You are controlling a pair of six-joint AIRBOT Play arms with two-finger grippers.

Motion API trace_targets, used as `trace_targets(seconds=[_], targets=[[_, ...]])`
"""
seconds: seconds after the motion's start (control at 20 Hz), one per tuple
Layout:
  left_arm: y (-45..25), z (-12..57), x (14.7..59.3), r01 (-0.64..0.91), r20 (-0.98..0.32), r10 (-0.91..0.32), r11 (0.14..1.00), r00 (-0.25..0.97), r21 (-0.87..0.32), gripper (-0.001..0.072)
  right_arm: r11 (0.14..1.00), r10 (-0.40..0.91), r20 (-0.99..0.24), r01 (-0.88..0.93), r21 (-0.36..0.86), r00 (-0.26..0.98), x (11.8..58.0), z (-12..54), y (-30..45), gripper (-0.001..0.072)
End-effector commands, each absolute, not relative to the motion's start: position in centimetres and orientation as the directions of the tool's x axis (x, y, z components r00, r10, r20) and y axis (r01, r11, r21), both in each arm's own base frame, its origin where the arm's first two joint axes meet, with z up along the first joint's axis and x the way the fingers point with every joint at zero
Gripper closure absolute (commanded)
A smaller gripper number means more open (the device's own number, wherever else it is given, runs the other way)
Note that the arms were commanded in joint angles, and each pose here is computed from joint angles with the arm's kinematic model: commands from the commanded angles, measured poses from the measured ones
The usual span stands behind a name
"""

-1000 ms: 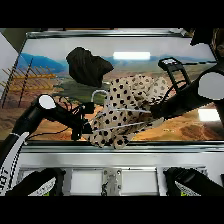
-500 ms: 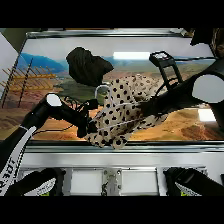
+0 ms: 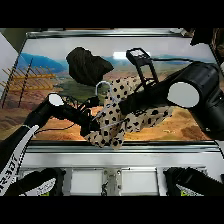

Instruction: Fold the clothes and pants, and hang the long-sleeved shirts on hangers.

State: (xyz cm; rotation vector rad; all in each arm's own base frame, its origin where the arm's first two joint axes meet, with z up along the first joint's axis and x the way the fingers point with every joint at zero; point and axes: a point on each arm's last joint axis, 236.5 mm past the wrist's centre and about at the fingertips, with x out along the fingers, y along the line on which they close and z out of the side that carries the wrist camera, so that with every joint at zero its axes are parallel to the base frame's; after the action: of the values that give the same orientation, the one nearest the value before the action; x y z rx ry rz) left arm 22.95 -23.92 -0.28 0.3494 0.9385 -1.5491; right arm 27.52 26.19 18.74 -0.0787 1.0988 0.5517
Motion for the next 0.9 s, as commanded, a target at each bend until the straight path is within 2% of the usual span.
trace_targets(seconds=[0.0, 0.4, 0.6, 0.65, 0.7, 0.75, 0.85], targets=[[-24.0, -0.2, 23.0, 0.931, -0.69, -0.689, 0.058, -0.223, -0.359, 0.0698, 0.821, 0.487, -0.806, -0.49, 0.292, 0.337, 28.0, 19.5, 29.3, 0.0694], [-24.0, -0.2, 23.0, 0.932, -0.69, -0.689, 0.059, -0.222, -0.359, 0.0697, 0.807, 0.499, -0.808, -0.506, 0.303, 0.313, 28.3, 18.4, 30.9, 0.069], [-24.0, -0.2, 23.0, 0.932, -0.69, -0.689, 0.059, -0.222, -0.359, 0.0697, 0.768, 0.537, -0.799, -0.549, 0.33, 0.271, 27.4, 18.6, 31.8, 0.0675], [-24.0, -0.2, 23.0, 0.932, -0.69, -0.689, 0.059, -0.222, -0.359, 0.0697, 0.765, 0.54, -0.799, -0.549, 0.335, 0.265, 27.2, 18.6, 31.8, 0.0505], [-24.0, -0.2, 23.0, 0.931, -0.69, -0.689, 0.058, -0.223, -0.359, 0.0697, 0.766, 0.538, -0.801, -0.55, 0.333, 0.263, 27.1, 18.6, 31.7, 0.0249], [-24.0, -0.2, 23.0, 0.931, -0.69, -0.689, 0.058, -0.223, -0.359, 0.0697, 0.753, 0.534, -0.805, -0.577, 0.315, 0.258, 26.9, 18.7, 31.5, 0.0047], [-24.0, -0.2, 23.0, 0.931, -0.69, -0.689, 0.058, -0.223, -0.359, 0.0697, 0.729, 0.526, -0.813, -0.625, 0.279, 0.251, 26.0, 19.2, 30.4, 0.0044]])
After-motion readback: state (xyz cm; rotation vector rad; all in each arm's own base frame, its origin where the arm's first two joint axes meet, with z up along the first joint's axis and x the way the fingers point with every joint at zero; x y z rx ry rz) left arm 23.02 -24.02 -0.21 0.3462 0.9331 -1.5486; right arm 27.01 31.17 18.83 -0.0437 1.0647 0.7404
